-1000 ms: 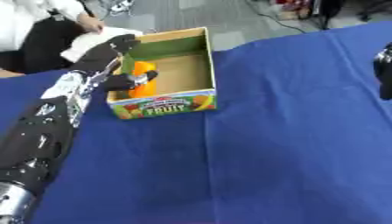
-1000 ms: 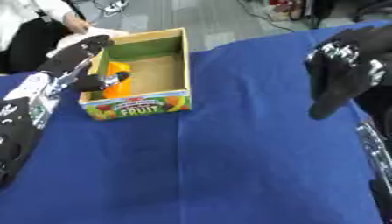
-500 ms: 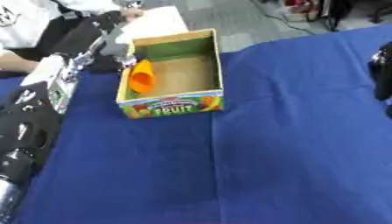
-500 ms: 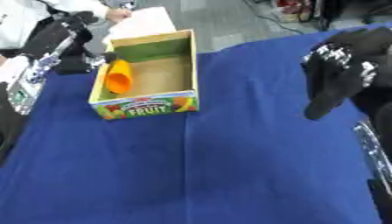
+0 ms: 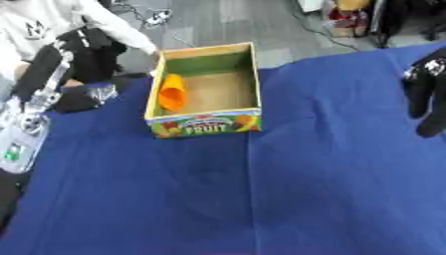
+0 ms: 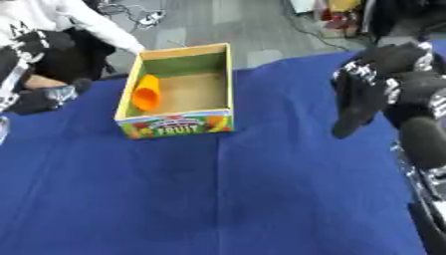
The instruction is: Pick up objects on the table and place them in the box.
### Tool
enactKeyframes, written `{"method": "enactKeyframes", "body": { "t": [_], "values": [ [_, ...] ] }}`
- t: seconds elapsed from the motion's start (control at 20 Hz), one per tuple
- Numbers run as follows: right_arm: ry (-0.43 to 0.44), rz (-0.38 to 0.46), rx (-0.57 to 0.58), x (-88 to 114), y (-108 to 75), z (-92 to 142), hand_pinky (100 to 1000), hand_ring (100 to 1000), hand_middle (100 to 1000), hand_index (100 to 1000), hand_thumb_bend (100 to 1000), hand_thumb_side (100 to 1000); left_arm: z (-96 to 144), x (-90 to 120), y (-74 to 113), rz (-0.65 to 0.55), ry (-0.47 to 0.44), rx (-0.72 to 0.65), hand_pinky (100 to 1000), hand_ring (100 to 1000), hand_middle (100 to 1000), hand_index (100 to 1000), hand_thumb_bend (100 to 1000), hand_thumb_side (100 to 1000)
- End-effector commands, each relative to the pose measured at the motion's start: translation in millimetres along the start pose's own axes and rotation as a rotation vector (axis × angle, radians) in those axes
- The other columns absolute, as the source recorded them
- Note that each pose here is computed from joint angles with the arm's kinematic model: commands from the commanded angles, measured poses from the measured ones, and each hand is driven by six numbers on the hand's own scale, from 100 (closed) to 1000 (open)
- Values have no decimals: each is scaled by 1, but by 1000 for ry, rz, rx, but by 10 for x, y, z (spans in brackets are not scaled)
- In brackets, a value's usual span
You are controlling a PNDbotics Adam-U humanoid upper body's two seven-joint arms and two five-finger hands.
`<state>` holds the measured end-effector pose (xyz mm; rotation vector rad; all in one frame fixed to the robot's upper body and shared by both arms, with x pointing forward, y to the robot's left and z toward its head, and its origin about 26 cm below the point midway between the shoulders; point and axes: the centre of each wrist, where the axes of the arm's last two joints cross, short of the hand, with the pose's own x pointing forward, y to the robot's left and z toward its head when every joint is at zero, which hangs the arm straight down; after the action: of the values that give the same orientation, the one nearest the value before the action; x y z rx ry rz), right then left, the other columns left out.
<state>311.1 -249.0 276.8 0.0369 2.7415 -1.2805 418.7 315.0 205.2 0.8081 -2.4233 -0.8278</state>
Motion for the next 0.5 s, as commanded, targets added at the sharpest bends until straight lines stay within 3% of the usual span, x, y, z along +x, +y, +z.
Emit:
{"method": "enactKeyframes", "body": {
  "t": [0.05,0.25,0.4,0.5],
  "values": [
    [4,37,22,36,-80,10,100,266,224,468,100,1000,-92,537,84,177,-171,91,563,614,739,797,856,711],
    [28,58,29,41,-67,44,100,274,238,472,100,1000,-16,1111,66,349,-369,142,589,640,765,805,816,709],
    [36,64,25,40,-40,41,100,276,243,476,100,1000,21,1350,92,401,-482,129,606,686,800,861,802,726],
    [37,65,22,38,-26,36,100,282,253,472,100,1000,49,1396,85,429,-501,103,604,692,809,871,793,722]
  ]
}}
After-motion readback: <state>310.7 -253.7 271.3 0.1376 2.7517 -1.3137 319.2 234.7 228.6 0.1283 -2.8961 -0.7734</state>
